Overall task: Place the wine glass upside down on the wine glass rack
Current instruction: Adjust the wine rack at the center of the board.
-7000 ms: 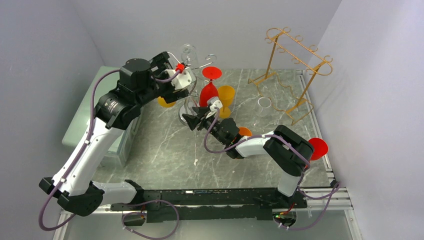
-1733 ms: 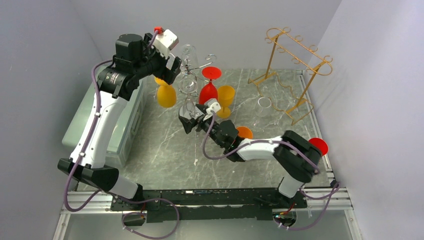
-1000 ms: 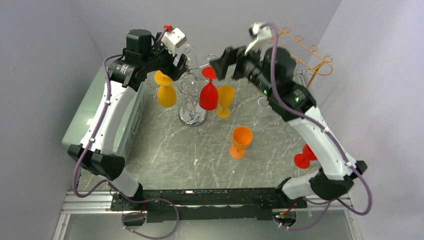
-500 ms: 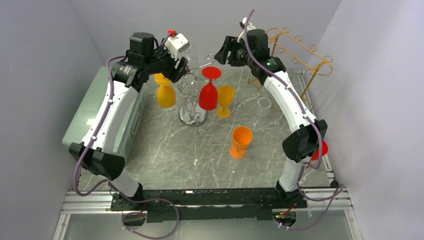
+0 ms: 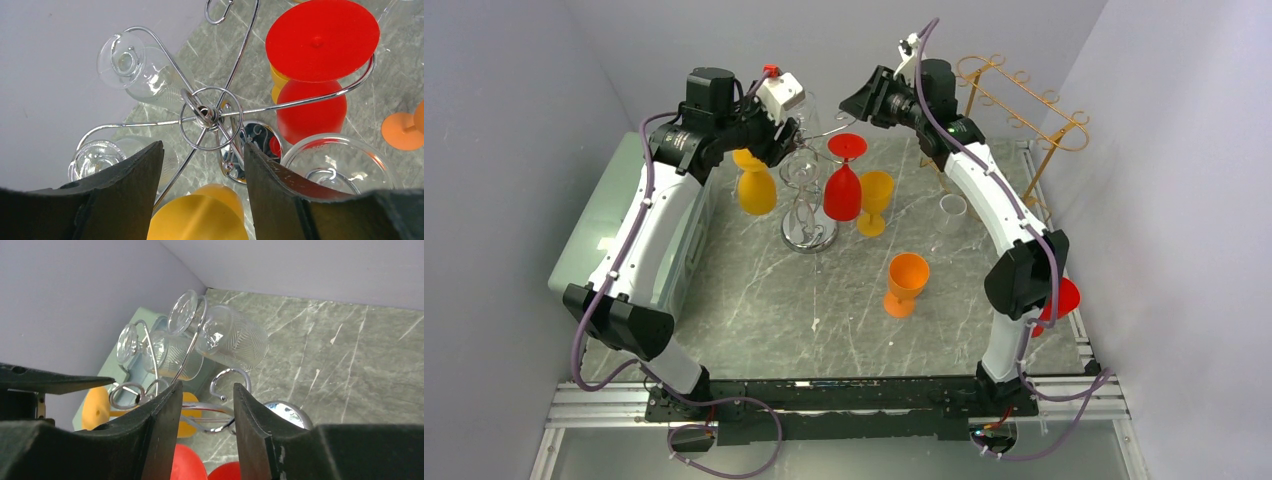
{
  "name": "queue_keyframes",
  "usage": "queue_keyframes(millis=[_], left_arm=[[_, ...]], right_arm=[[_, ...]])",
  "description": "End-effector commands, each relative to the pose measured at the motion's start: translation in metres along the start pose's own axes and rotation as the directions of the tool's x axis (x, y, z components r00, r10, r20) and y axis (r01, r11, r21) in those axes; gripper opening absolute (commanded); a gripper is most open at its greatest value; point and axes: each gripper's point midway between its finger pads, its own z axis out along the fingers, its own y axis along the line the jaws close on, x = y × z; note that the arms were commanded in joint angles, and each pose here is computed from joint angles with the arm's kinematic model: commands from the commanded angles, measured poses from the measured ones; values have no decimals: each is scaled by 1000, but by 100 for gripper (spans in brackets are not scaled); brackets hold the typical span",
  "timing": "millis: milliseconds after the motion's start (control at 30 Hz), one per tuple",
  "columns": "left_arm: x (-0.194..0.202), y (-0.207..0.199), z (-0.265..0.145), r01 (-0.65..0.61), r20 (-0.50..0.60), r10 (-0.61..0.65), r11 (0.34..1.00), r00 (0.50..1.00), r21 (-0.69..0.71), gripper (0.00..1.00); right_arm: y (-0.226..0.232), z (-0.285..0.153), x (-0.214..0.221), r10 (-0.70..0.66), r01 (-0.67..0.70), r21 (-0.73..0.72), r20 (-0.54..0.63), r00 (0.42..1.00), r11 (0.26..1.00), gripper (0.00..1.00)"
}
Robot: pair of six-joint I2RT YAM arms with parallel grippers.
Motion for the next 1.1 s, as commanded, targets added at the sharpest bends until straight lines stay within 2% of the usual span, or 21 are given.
queue_keyframes(millis=[0,367,567,800,1067], left_arm=[[-22,6,-7,-41,69,42,999,997,-16,65],[-18,4,-5,-38,56,38,999,998,-6,64],[-18,4,-3,-36,60,36,999,998,-3,63],[-17,7,2,-52,52,52,999,997,-3,61],[-10,26,16,-61,5,61,996,998,-67,55]], right_arm=[[-4,7,-1,10,-10,-12,4,1000,1000,44],[0,-15,-30,-90,83,55,124,988,995,48],[-11,-6,-22,-81,74,74,99,992,994,48],[-17,6,-2,-7,5,33,53,999,999,37],[-13,1,9,21,-21,-2,46,999,1000,14]])
